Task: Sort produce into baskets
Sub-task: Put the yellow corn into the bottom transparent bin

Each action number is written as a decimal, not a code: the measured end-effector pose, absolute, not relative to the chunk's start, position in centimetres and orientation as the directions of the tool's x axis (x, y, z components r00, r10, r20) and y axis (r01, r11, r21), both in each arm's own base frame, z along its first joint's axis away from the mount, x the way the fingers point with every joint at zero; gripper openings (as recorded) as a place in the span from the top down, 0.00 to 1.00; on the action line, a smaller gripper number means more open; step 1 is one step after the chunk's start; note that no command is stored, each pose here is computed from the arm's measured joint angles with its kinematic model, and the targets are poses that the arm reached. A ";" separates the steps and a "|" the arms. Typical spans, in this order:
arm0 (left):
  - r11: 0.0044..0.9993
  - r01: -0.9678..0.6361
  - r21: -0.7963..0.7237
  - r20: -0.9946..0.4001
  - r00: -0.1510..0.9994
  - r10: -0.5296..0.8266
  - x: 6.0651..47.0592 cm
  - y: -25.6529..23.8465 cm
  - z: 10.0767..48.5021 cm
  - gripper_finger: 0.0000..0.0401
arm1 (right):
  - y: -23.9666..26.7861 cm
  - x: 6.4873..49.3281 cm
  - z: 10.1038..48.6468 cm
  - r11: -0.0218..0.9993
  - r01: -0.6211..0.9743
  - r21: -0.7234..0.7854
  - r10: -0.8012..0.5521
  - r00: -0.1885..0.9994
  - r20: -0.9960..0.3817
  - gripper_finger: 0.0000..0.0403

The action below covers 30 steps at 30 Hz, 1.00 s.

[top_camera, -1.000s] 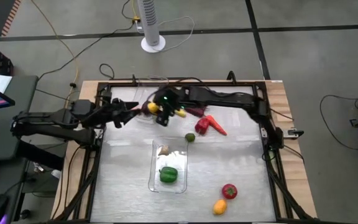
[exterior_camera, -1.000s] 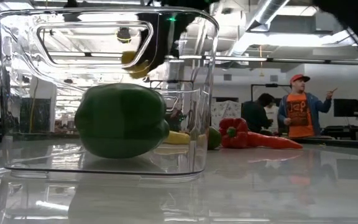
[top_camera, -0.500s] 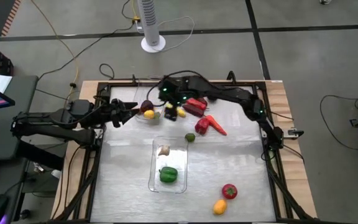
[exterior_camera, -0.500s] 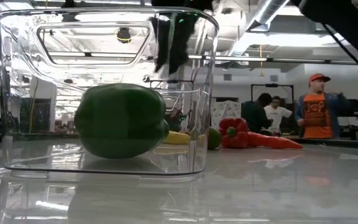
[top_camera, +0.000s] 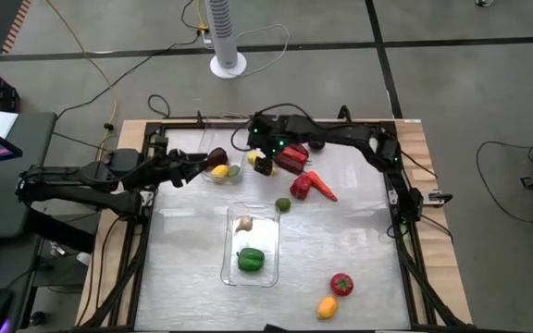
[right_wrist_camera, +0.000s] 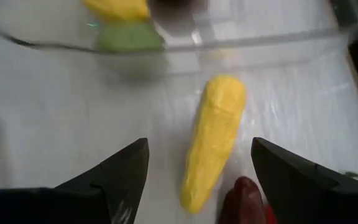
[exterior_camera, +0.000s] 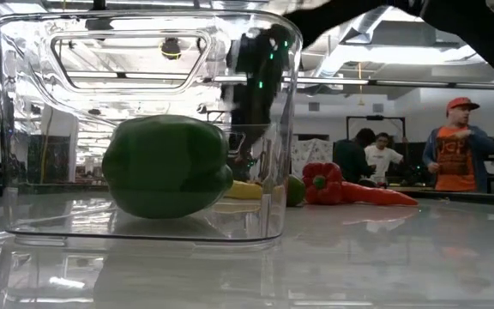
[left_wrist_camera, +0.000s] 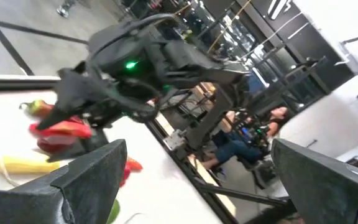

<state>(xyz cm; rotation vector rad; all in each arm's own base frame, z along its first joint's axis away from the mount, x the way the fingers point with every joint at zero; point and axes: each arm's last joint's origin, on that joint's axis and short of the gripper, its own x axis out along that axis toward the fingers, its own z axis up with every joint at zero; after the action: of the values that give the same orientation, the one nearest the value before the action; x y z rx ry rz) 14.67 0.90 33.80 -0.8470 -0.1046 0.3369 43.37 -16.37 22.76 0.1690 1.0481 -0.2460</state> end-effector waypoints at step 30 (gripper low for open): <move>0.576 -0.270 -0.772 -0.051 0.928 0.368 14.6 1.0 33.7 0.04 | -17.1 41.3 16.0 0.976 0.206 -0.070 -0.154 0.427 -0.891 0.56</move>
<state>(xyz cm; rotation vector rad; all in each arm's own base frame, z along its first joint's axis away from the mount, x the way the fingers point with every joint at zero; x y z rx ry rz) 14.63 1.00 33.71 -0.8817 -0.1200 0.3747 41.35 -17.13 15.99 0.0521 1.1071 -0.2248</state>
